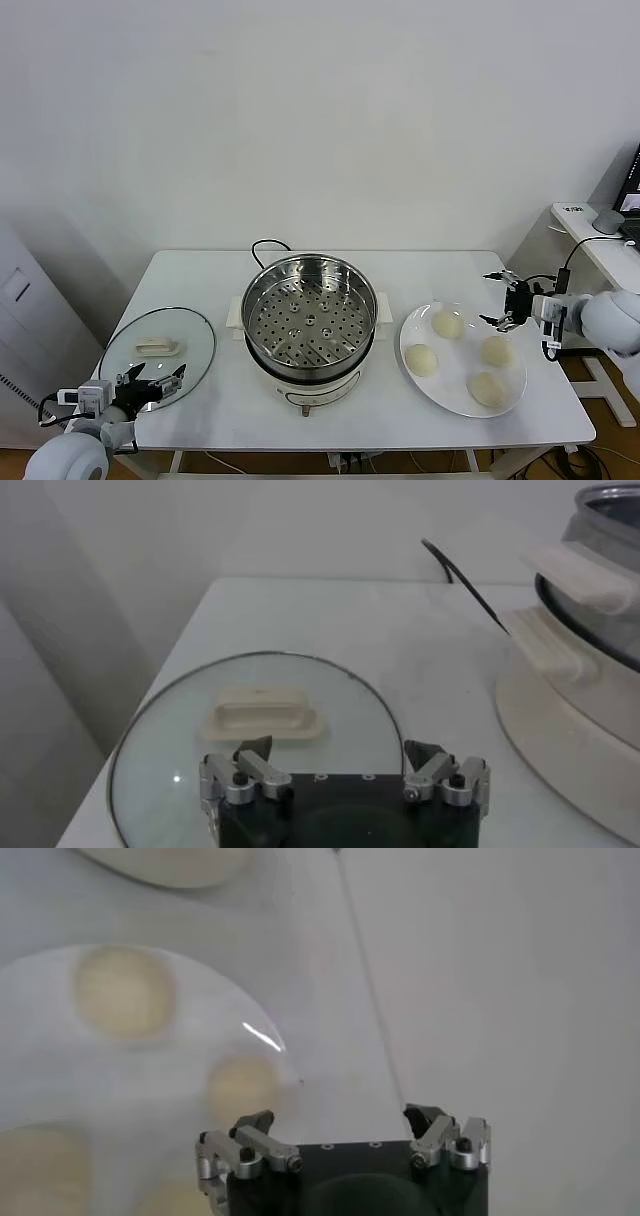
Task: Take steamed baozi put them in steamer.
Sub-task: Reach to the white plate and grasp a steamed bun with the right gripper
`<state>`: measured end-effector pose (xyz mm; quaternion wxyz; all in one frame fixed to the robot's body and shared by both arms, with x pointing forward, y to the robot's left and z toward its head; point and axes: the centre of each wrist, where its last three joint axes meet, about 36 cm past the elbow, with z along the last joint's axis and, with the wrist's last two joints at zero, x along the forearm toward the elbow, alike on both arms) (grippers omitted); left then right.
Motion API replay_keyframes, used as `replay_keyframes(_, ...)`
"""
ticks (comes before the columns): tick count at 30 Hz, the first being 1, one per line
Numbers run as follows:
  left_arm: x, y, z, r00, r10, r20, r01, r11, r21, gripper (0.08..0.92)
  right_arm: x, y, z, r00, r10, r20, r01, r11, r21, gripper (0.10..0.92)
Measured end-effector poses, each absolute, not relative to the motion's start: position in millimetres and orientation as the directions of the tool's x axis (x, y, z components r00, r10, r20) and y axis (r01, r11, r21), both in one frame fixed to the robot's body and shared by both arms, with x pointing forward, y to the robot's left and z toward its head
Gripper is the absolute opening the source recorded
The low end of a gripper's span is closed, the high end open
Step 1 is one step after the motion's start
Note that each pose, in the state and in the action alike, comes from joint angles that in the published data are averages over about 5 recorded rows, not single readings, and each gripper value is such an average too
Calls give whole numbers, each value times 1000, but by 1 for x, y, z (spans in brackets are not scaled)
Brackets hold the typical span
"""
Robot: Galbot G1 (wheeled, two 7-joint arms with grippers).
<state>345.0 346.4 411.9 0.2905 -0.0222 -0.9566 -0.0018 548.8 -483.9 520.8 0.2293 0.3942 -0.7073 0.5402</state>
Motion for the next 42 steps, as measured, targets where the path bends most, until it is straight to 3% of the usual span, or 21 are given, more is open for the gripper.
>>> replay_keyframes(18,346,345,416,-831,38,555,51,999,8,823,638,-443,508,-324,-263,909,-936,-49,-348,823)
replay_keyframes(36,344,343,419,-833,42,552,53,999,4,823,682,-407,474,-223,-156,962,-960,-134,-245,820)
replay_keyframes(42,342,344,418,-831,40,554,51,999,5,823,686,-403,468,-208,-142,968,-964,-136,-228,766)
